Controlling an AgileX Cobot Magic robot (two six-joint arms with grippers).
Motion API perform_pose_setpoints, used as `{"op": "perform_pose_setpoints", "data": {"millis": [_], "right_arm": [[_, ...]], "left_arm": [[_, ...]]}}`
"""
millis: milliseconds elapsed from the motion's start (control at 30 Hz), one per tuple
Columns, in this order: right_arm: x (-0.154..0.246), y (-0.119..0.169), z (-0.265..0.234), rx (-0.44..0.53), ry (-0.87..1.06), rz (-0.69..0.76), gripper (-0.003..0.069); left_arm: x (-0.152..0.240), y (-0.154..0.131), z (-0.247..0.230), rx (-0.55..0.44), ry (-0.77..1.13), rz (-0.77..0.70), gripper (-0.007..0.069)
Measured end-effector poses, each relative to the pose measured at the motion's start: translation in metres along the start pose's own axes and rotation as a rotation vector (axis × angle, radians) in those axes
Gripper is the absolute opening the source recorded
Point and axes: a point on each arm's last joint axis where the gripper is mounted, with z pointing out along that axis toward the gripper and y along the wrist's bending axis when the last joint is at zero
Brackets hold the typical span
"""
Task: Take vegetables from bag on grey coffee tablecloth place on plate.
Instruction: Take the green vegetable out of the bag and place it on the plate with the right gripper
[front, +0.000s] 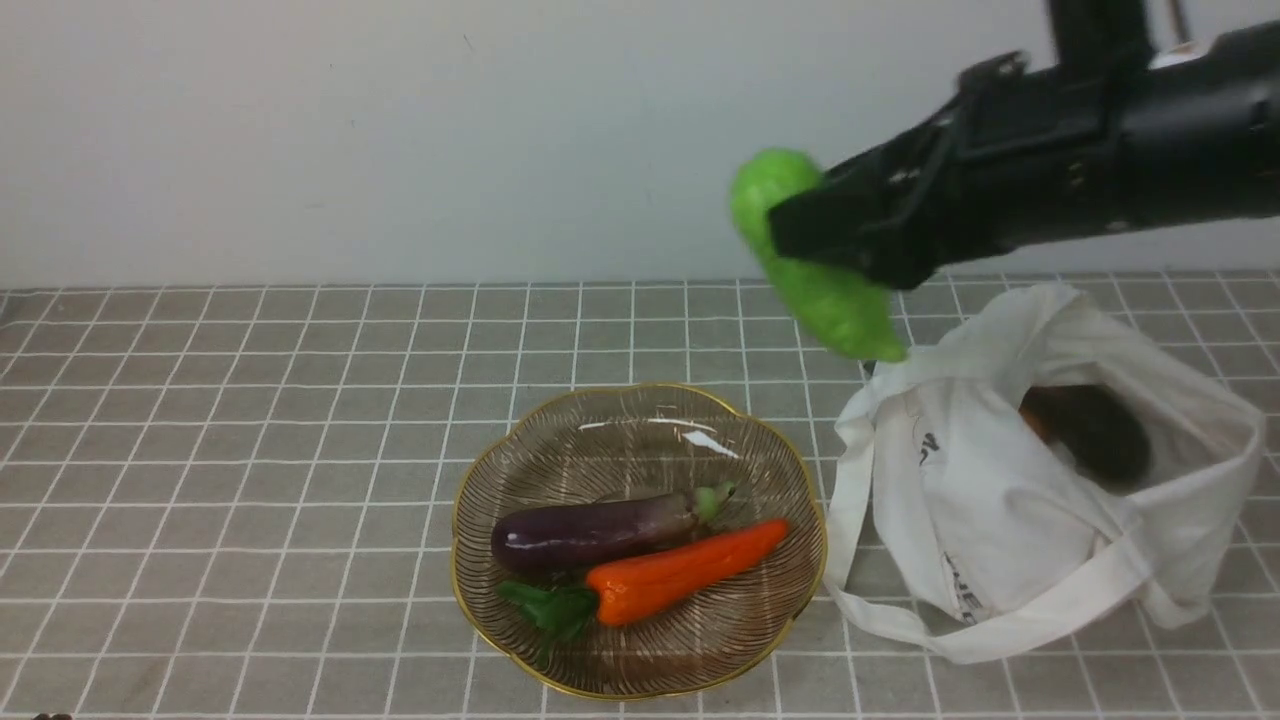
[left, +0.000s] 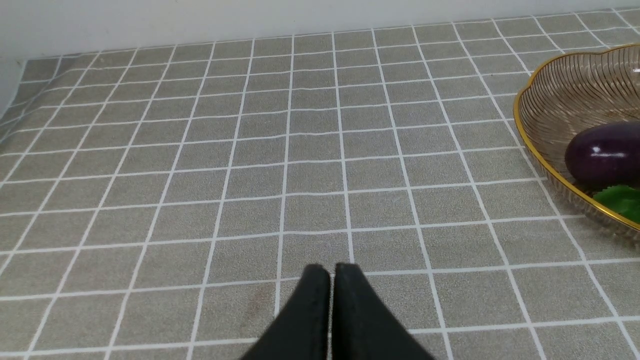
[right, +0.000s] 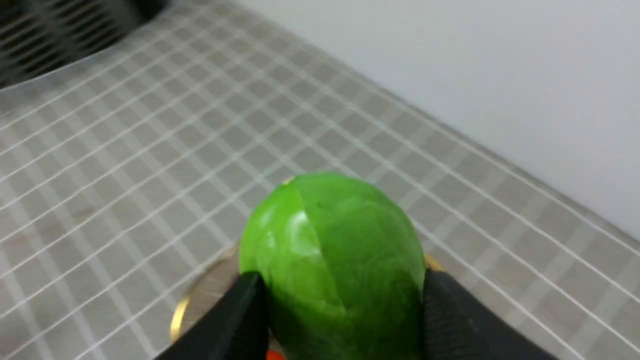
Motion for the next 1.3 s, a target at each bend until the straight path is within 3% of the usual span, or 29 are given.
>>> {"op": "perform_pose_setpoints", "data": {"millis": [33, 167, 267, 400, 733, 933, 1067, 1200, 1300], "right_arm": [[0.009, 0.017, 0.032, -0.092, 0.053, -0.096, 0.0366], [0.022, 0.025, 0.063, -0.129, 0.112, -0.146, 0.0365], [0.036, 0.024, 0.095, -0.097, 0.141, -0.166, 0.0366], [0.049, 0.008, 0.129, 0.02, 0.133, -0.164, 0.0366], [0.063, -0.006, 0.167, 0.041, 0.188, -0.225, 0.0367], [0.064, -0.007, 0.169, 0.046, 0.192, -0.234, 0.0491], [0.061, -0.005, 0.164, 0.041, 0.19, -0.218, 0.053], [0.037, 0.002, 0.133, 0.05, 0.169, -0.258, 0.0479], [0.006, 0.011, 0.087, 0.084, 0.11, -0.281, 0.0353]], "left_arm": [[0.0, 0.0, 0.0, 0.0, 0.0, 0.0, -0.0005], [0.0, 0.0, 0.0, 0.0, 0.0, 0.0, -0.0005], [0.0, 0.0, 0.0, 0.0, 0.0, 0.0, -0.0005], [0.0, 0.0, 0.0, 0.0, 0.0, 0.0, -0.0005], [0.0, 0.0, 0.0, 0.0, 0.0, 0.0, -0.0005], [0.0, 0.0, 0.0, 0.0, 0.0, 0.0, -0.0005], [0.0, 0.0, 0.0, 0.0, 0.0, 0.0, -0.0005], [0.0, 0.0, 0.0, 0.0, 0.0, 0.0, -0.0005], [0.0, 0.0, 0.0, 0.0, 0.0, 0.0, -0.0005]]}}
